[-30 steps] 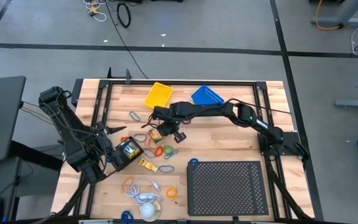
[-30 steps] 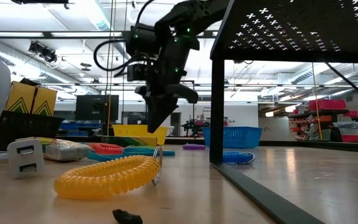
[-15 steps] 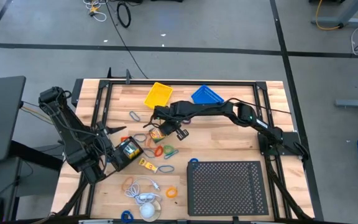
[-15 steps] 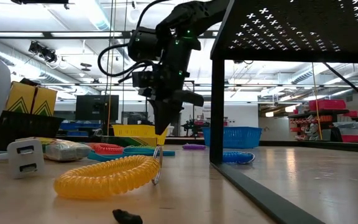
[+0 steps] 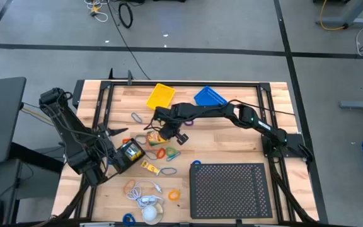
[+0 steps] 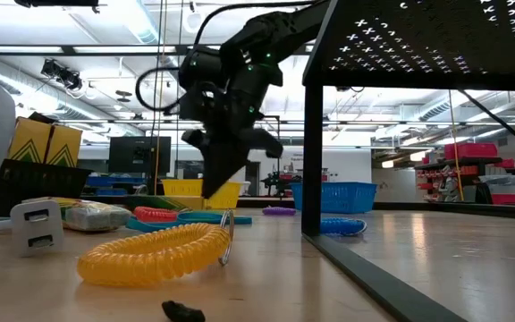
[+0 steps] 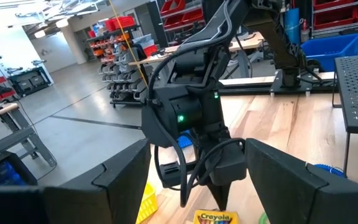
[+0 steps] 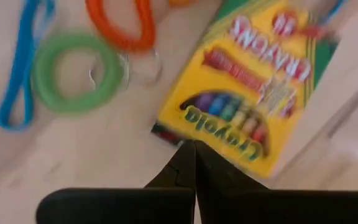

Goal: Pick & Place Office Desk Supplies
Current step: Put the crayon box into the black basket

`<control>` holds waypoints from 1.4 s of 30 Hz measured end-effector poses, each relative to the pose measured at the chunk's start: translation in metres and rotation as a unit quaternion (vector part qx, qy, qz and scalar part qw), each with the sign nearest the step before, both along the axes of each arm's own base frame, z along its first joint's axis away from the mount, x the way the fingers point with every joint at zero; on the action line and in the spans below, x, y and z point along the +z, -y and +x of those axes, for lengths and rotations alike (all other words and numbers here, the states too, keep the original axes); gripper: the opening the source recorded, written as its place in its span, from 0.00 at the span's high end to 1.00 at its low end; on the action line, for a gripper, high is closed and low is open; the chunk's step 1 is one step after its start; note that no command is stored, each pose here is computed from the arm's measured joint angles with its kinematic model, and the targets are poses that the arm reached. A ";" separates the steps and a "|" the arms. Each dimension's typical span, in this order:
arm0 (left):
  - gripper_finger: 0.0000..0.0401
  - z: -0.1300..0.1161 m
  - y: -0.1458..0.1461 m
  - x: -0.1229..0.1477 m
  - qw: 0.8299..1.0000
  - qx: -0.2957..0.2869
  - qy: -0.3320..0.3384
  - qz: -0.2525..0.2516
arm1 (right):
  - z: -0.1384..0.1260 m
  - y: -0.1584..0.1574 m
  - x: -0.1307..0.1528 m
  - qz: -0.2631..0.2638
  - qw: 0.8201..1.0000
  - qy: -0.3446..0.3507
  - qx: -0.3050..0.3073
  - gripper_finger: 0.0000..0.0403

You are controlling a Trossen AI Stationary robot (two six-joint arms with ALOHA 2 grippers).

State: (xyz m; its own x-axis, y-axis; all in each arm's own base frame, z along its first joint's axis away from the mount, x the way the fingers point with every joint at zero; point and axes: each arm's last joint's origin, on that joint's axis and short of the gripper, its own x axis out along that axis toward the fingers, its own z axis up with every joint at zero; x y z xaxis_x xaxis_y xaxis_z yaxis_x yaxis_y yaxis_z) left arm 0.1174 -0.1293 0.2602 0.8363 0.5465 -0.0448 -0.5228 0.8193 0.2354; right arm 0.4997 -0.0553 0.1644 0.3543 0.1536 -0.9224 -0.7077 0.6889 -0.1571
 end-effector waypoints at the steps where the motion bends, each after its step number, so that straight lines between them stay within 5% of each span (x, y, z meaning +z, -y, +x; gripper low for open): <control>1: 0.34 0.000 0.000 0.000 1.000 0.000 0.000 0.000 | 0.002 -0.001 0.001 0.003 1.000 0.013 0.003 1.00; 6: 0.34 0.000 0.000 0.000 1.000 0.000 -0.001 0.001 | 0.007 -0.008 0.003 -0.011 0.999 0.036 0.010 1.00; 12: 0.34 0.000 0.000 0.000 1.000 0.000 -0.006 0.002 | 0.009 -0.034 0.003 -0.136 0.989 0.026 0.054 0.98; 21: 0.34 0.000 0.000 0.000 1.000 0.000 -0.012 0.012 | 0.009 -0.071 0.004 -0.261 0.963 0.023 0.070 0.67; 28: 0.34 0.000 0.000 0.000 1.000 0.000 -0.012 0.013 | 0.005 -0.085 0.002 -0.215 0.976 0.009 0.041 0.49; 33: 0.34 0.000 0.000 0.000 1.000 0.000 -0.011 0.011 | 0.006 -0.088 0.002 -0.165 0.986 0.018 0.014 0.53; 42: 0.34 0.000 0.000 0.000 1.000 0.000 -0.008 0.006 | 0.012 -0.080 -0.013 -0.160 0.985 0.026 -0.052 0.58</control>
State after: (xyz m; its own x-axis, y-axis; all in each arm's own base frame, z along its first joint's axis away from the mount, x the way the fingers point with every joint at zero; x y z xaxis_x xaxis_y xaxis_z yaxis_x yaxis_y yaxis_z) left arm 0.1174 -0.1292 0.2600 0.8351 0.5477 -0.0515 -0.5195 0.8160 0.2535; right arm 0.5115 0.0249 0.1518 0.4015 -0.1817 -0.8977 -0.6207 0.6668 -0.4125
